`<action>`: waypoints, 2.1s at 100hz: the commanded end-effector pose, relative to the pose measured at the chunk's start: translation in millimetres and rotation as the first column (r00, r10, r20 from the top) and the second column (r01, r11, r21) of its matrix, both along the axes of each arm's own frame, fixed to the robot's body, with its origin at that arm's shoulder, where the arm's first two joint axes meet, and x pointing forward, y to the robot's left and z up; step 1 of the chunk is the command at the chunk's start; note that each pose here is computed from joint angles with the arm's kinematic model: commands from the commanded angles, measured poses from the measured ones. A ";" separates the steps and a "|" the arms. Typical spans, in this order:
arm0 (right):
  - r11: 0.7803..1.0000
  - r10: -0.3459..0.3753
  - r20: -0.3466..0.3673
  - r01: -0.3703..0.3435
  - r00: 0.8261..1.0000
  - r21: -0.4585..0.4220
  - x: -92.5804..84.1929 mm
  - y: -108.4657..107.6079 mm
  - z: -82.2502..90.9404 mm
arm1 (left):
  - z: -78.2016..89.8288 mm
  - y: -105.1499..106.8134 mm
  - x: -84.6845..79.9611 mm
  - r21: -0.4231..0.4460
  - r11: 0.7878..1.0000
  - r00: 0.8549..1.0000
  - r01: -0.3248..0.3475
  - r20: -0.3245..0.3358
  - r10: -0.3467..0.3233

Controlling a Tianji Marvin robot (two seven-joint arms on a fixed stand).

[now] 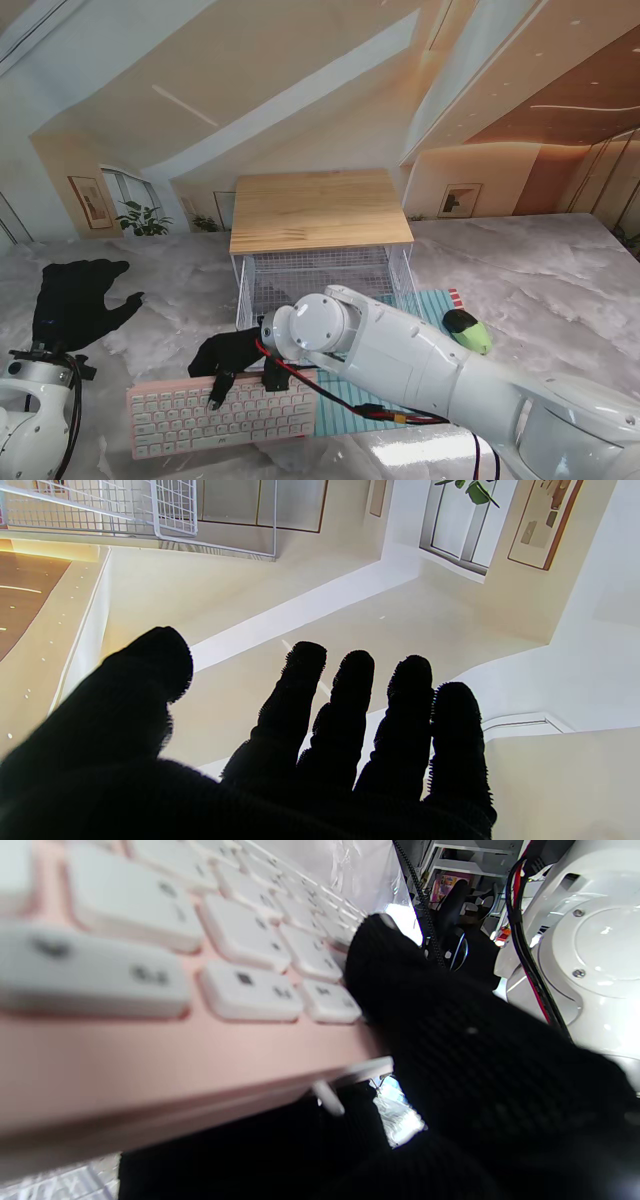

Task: Unroll the mouse pad and set up the keyboard and mouse from the tabletop organizer

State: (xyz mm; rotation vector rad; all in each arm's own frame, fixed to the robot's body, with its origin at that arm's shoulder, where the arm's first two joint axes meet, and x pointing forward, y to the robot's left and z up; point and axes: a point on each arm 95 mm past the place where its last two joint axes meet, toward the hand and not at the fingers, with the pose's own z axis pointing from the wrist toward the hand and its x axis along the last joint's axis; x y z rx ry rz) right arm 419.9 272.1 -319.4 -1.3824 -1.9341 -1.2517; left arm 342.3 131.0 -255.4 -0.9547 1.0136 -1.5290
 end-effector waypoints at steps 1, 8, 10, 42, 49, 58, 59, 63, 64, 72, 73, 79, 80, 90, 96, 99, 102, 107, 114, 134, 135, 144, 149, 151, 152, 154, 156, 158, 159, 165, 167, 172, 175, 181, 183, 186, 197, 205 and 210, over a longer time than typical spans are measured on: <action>1.000 0.021 -0.003 -0.021 1.000 -0.011 -6.7 4.4 -2.4 | -0.9 -2.4 0.5 -0.003 1.000 1.000 0.005 -0.013 -0.005; 0.999 0.026 0.001 -0.026 1.000 -0.021 -7.4 5.2 -4.3 | -1.1 -2.6 0.6 -0.004 1.000 1.000 0.005 -0.013 -0.005; 0.999 0.025 0.000 -0.025 1.000 -0.023 -7.6 5.4 -5.0 | -1.1 -2.6 0.5 -0.004 1.000 1.000 0.005 -0.012 -0.005; 0.999 0.003 -0.032 -0.004 0.999 -0.048 -10.2 6.8 -14.2 | -1.5 -2.3 -0.6 -0.006 1.000 1.000 0.006 -0.012 -0.006; 0.998 0.001 -0.026 -0.003 1.000 -0.061 -10.3 6.9 -14.9 | -1.7 -2.3 -0.6 -0.006 1.000 1.000 0.006 -0.012 -0.006; 0.998 -0.003 0.005 0.004 1.000 -0.068 -10.0 6.8 -16.8 | -1.8 -2.4 -0.7 -0.006 1.000 1.000 0.006 -0.012 -0.006; 0.998 -0.004 0.008 0.004 1.000 -0.068 -9.8 6.8 -16.9 | -1.8 -2.4 -0.7 -0.006 1.000 1.000 0.006 -0.012 -0.006; 0.998 -0.003 0.016 0.004 1.000 -0.070 -9.6 6.6 -17.5 | -1.8 -2.3 -0.7 -0.006 1.000 1.000 0.006 -0.012 -0.006; 0.997 -0.003 0.017 0.004 1.000 -0.071 -9.5 6.5 -17.6 | -1.8 -2.3 -0.7 -0.006 1.000 1.000 0.006 -0.012 -0.006; 0.997 -0.004 0.041 0.007 0.999 -0.074 -9.4 6.0 -19.2 | -1.8 -2.4 -0.6 -0.006 1.000 1.000 0.006 -0.012 -0.006; 0.997 -0.004 0.043 0.007 0.999 -0.074 -9.4 5.9 -19.4 | -1.8 -2.4 -0.6 -0.006 1.000 1.000 0.006 -0.012 -0.006; 0.997 -0.006 0.050 0.010 0.999 -0.075 -9.6 5.8 -20.4 | -1.8 -2.5 -0.4 -0.006 1.000 1.000 0.006 -0.012 -0.006; 0.997 -0.007 0.052 0.011 0.999 -0.075 -9.7 5.8 -20.7 | -1.9 -2.5 -0.4 -0.006 1.000 1.000 0.006 -0.012 -0.006; 0.997 -0.014 0.069 0.019 0.998 -0.076 -10.7 6.1 -22.7 | -2.0 -2.9 0.0 -0.007 1.000 1.000 0.007 -0.014 -0.007; 0.997 -0.019 0.078 0.025 0.997 -0.076 -11.6 6.4 -24.1 | -2.0 -3.0 0.2 -0.006 1.000 1.000 0.007 -0.014 -0.007; 0.997 -0.021 0.079 0.027 0.997 -0.077 -12.0 6.5 -24.6 | -2.0 -2.9 0.3 -0.005 1.000 1.000 0.007 -0.014 -0.007; 0.996 -0.023 0.081 0.030 0.996 -0.079 -12.5 6.5 -25.3 | -2.0 -2.9 0.4 -0.006 1.000 1.000 0.007 -0.014 -0.007; 0.996 -0.026 0.083 0.033 0.996 -0.080 -13.1 6.5 -26.4 | -1.9 -3.0 0.4 -0.006 1.000 1.000 0.007 -0.013 -0.007; 0.996 -0.028 0.085 0.035 0.996 -0.084 -14.2 6.3 -27.8 | -1.9 -2.8 0.4 -0.005 1.000 1.000 0.007 -0.012 -0.007; 0.995 -0.026 0.106 0.036 0.994 -0.097 -19.0 5.3 -30.3 | -1.8 -2.8 0.1 -0.007 1.000 1.000 0.007 -0.010 -0.007; 0.995 -0.026 0.107 0.037 0.994 -0.097 -19.4 5.3 -30.4 | -1.8 -2.8 0.1 -0.007 1.000 1.000 0.007 -0.010 -0.007; 0.994 -0.030 0.118 0.042 0.993 -0.102 -23.1 5.2 -31.7 | -1.7 -2.9 0.3 -0.008 1.000 1.000 0.008 -0.009 -0.008; 0.993 -0.032 0.125 0.045 0.992 -0.106 -25.0 5.1 -32.5 | -1.6 -3.0 0.4 -0.009 1.000 1.000 0.009 -0.009 -0.009; 0.993 -0.034 0.128 0.048 0.991 -0.107 -25.9 5.1 -32.9 | -1.6 -3.1 0.5 -0.009 1.000 1.000 0.009 -0.009 -0.009; 0.993 -0.035 0.130 0.049 0.991 -0.108 -26.3 5.2 -33.1 | -1.6 -3.1 0.5 -0.009 1.000 1.000 0.010 -0.009 -0.010; 0.993 -0.037 0.132 0.052 0.991 -0.110 -27.0 5.1 -33.4 | -1.6 -3.1 0.6 -0.009 1.000 1.000 0.010 -0.009 -0.010; 0.992 -0.039 0.134 0.054 0.990 -0.113 -27.8 5.1 -33.7 | -1.6 -3.2 0.7 -0.009 1.000 1.000 0.010 -0.009 -0.010; 0.992 -0.040 0.135 0.056 0.990 -0.117 -28.5 5.0 -34.0 | -1.6 -3.2 0.7 -0.009 1.000 1.000 0.011 -0.009 -0.011; 0.991 -0.041 0.136 0.057 0.990 -0.118 -28.8 4.9 -34.2 | -1.6 -3.2 0.8 -0.009 1.000 1.000 0.011 -0.009 -0.011; 0.990 -0.045 0.145 0.064 0.988 -0.126 -30.6 4.7 -35.4 | -1.7 -3.3 0.9 -0.009 1.000 1.000 0.012 -0.010 -0.012; 0.990 -0.046 0.149 0.066 0.988 -0.129 -31.2 4.6 -35.7 | -1.7 -3.3 0.9 -0.009 1.000 1.000 0.012 -0.010 -0.012; 0.988 -0.051 0.159 0.073 0.986 -0.135 -32.6 4.3 -36.5 | -1.8 -3.4 1.1 -0.009 1.000 1.000 0.012 -0.010 -0.012; 0.988 -0.054 0.164 0.077 0.985 -0.137 -33.4 4.1 -36.9 | -1.7 -3.5 1.1 -0.009 1.000 1.000 0.012 -0.010 -0.012; 0.986 -0.058 0.175 0.084 0.983 -0.143 -34.5 3.5 -37.4 | -1.6 -3.7 1.3 -0.010 1.000 1.000 0.013 -0.010 -0.013; 0.986 -0.059 0.179 0.086 0.982 -0.144 -34.6 3.3 -37.6 | -1.6 -3.7 1.4 -0.010 1.000 1.000 0.013 -0.010 -0.013; 0.986 -0.063 0.181 0.090 0.981 -0.143 -34.5 2.8 -37.9 | -1.5 -3.8 1.4 -0.009 1.000 1.000 0.014 -0.010 -0.014; 0.985 -0.089 0.176 0.113 0.980 -0.130 -33.9 0.6 -38.9 | -1.4 -4.0 1.8 -0.009 1.000 1.000 0.015 -0.010 -0.015; 0.985 -0.104 0.162 0.125 0.981 -0.121 -33.4 -1.4 -39.2 | -1.3 -4.1 2.1 -0.009 1.000 1.000 0.016 -0.010 -0.016; 0.985 -0.111 0.155 0.129 0.982 -0.115 -33.4 -2.5 -39.3 | -1.2 -4.3 2.4 -0.009 1.000 1.000 0.016 -0.011 -0.016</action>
